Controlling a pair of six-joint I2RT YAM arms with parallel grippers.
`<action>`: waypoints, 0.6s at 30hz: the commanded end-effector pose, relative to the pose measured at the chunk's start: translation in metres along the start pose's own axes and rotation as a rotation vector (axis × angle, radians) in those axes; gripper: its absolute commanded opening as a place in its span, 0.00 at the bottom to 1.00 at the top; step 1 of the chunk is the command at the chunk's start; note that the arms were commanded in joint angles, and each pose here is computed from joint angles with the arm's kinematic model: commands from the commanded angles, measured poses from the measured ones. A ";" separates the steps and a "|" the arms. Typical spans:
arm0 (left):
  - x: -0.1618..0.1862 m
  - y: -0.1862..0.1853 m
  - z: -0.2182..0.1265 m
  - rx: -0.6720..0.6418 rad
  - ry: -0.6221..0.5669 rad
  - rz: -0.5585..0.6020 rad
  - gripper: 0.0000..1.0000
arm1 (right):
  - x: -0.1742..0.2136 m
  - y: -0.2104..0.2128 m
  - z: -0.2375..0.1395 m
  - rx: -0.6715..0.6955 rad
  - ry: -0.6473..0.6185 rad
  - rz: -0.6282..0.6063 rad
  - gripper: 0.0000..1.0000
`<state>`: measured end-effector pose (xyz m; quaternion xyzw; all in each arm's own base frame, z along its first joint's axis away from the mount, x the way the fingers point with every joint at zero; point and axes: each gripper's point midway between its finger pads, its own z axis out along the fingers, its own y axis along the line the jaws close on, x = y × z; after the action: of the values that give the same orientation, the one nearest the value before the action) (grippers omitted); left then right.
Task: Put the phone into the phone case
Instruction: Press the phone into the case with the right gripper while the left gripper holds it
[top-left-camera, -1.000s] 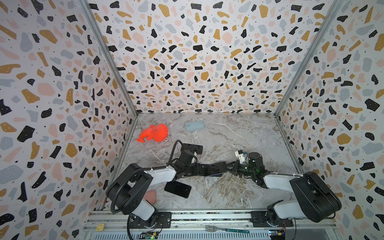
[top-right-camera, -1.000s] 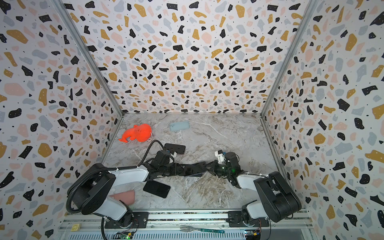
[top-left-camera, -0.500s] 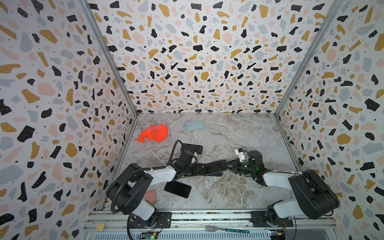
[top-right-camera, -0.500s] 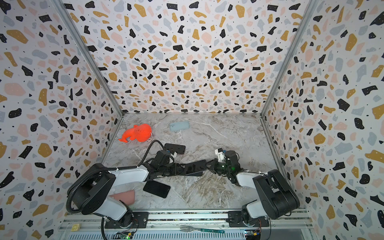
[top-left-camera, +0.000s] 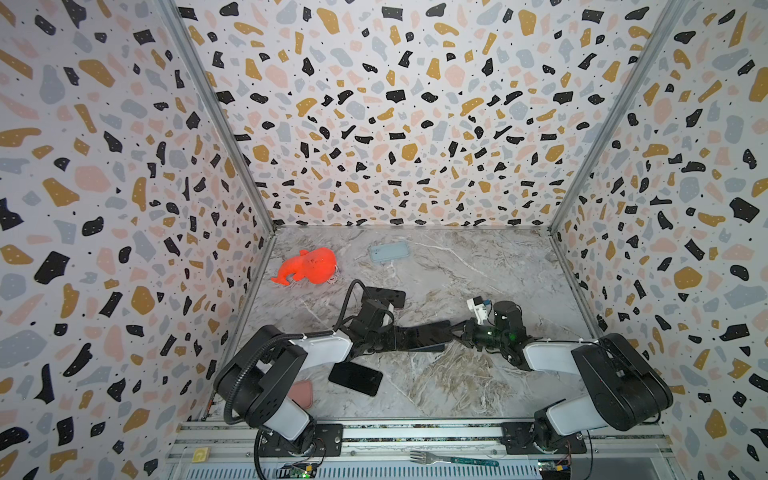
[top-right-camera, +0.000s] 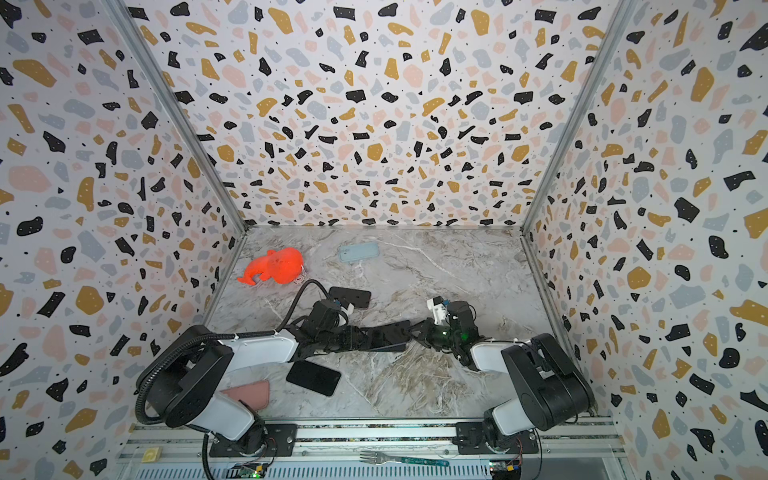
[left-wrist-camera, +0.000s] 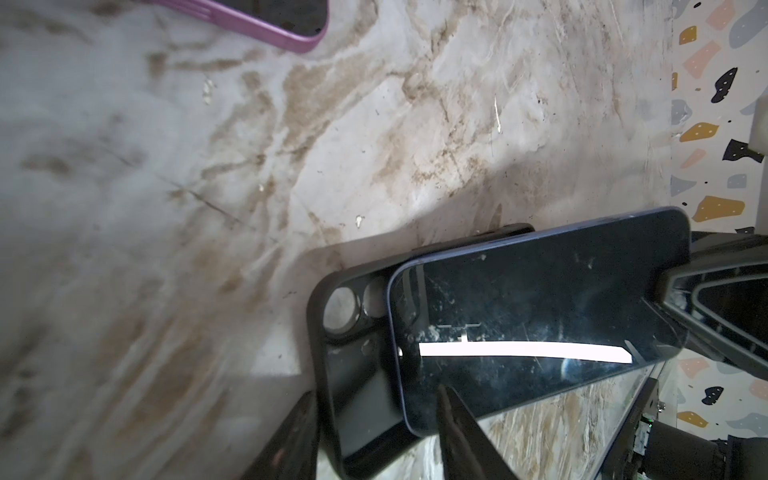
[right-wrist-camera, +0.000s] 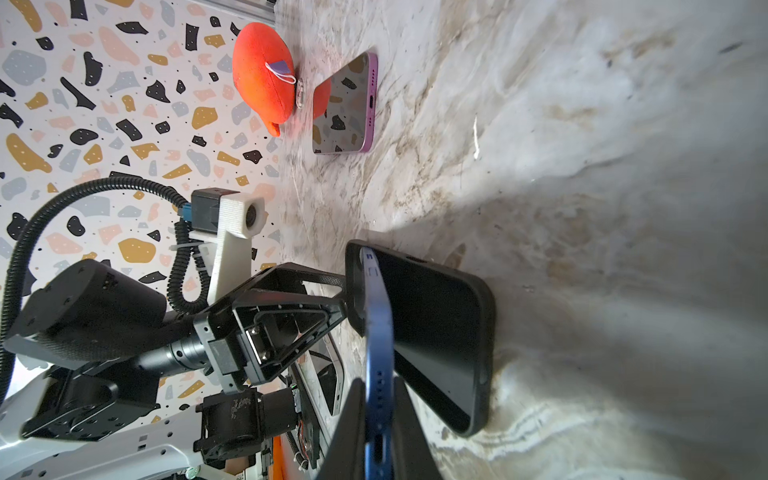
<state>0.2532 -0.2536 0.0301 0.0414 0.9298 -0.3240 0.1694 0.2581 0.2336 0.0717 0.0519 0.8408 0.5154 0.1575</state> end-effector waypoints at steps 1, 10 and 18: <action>-0.003 -0.005 0.004 0.028 0.003 0.019 0.48 | 0.012 -0.012 0.007 0.045 0.039 0.021 0.00; 0.000 -0.004 0.004 0.031 0.004 0.012 0.47 | 0.017 -0.012 0.016 0.043 0.055 0.025 0.00; 0.003 -0.003 0.005 0.045 0.004 -0.002 0.47 | 0.021 -0.016 0.020 0.039 0.062 0.050 0.00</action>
<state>0.2543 -0.2541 0.0300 0.0389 0.9280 -0.3292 0.1700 0.2568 0.2512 0.0682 0.0413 0.8338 0.5297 0.1498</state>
